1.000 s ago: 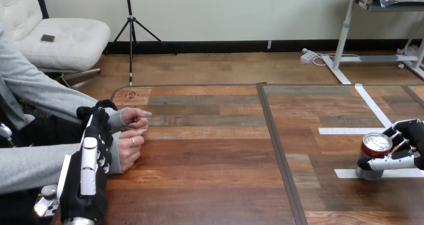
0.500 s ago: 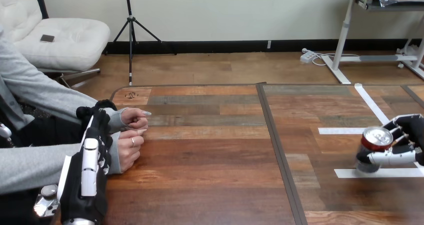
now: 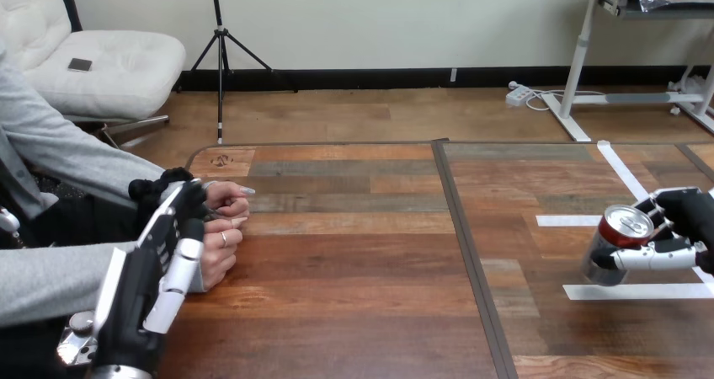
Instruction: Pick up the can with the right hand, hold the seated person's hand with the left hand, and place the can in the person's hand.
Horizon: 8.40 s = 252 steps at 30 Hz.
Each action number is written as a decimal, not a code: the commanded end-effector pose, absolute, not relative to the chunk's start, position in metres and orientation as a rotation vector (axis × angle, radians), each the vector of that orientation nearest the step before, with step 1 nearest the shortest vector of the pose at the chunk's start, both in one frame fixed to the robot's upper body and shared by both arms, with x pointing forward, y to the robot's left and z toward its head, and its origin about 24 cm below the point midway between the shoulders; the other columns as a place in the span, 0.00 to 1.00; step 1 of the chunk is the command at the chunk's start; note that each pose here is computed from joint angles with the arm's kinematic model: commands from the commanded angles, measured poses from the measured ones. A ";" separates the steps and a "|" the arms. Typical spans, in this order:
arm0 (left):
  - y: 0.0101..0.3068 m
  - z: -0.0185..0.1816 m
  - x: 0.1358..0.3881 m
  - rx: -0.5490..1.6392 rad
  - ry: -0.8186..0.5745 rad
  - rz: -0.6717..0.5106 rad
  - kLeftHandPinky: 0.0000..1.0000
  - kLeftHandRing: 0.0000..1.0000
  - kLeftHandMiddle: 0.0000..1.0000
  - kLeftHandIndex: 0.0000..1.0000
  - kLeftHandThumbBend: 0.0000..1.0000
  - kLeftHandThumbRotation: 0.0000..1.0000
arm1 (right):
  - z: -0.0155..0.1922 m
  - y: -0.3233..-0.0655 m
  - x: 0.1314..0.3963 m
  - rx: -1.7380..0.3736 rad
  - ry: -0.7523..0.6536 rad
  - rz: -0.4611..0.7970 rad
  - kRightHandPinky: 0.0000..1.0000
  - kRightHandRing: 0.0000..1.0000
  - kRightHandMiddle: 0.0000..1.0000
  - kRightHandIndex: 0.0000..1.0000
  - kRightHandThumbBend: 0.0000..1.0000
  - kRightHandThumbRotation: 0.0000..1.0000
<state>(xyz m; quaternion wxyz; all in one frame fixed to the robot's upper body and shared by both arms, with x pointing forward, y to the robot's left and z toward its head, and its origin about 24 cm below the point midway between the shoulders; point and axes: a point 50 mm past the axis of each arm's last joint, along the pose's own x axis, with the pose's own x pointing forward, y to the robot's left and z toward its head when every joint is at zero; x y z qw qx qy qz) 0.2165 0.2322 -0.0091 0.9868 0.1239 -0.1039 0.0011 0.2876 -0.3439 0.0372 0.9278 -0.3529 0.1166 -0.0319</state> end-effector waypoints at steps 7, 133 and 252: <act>0.241 0.037 0.234 0.489 -0.393 -0.046 0.58 0.71 0.74 0.73 0.55 0.41 | 0.083 -0.330 0.315 -0.667 0.013 -0.060 0.28 0.33 0.40 0.42 0.84 0.00; 0.292 0.057 0.309 1.469 -0.050 -0.308 0.75 0.81 0.84 0.83 1.00 0.48 | 0.085 -0.326 0.317 -0.587 -0.011 -0.011 0.28 0.31 0.37 0.41 0.86 0.00; 0.309 0.044 0.314 1.506 0.295 -0.389 0.45 0.51 0.58 0.59 0.84 0.00 | 0.082 -0.327 0.314 -0.571 -0.009 -0.031 0.24 0.29 0.38 0.41 0.84 0.00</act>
